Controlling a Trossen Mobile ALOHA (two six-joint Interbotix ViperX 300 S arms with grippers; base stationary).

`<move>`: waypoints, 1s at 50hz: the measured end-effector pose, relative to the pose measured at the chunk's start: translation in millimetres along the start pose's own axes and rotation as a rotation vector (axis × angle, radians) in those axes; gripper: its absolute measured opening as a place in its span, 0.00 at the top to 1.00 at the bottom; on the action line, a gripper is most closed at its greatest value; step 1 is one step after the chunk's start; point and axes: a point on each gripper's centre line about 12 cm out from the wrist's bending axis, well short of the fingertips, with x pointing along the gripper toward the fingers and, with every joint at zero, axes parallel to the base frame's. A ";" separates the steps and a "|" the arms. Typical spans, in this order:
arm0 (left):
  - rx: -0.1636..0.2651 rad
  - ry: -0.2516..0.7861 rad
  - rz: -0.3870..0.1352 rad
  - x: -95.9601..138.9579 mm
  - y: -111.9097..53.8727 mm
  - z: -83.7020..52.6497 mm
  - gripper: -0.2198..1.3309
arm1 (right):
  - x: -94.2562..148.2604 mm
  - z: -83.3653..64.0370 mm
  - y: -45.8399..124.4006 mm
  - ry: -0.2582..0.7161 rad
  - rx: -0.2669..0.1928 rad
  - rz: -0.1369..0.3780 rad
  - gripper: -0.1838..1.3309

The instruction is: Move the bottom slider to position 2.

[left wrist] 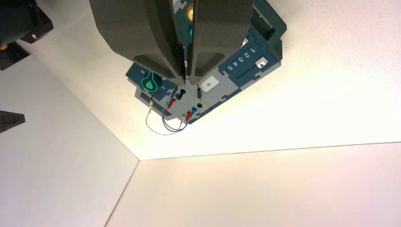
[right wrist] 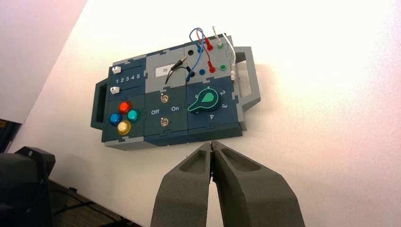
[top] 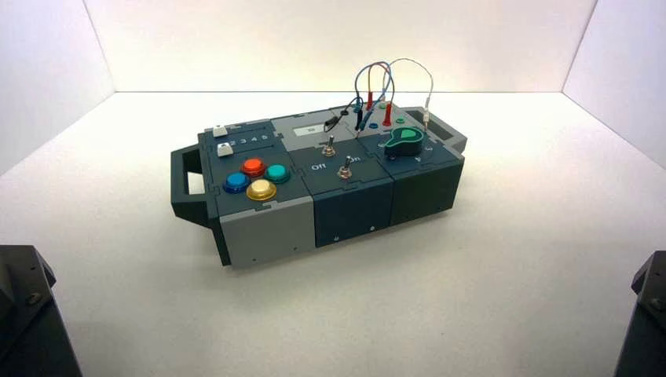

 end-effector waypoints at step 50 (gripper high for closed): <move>0.009 0.021 0.011 3.6 1.7 -1.1 0.85 | 1.1 -1.4 -0.6 0.006 0.000 -0.002 0.97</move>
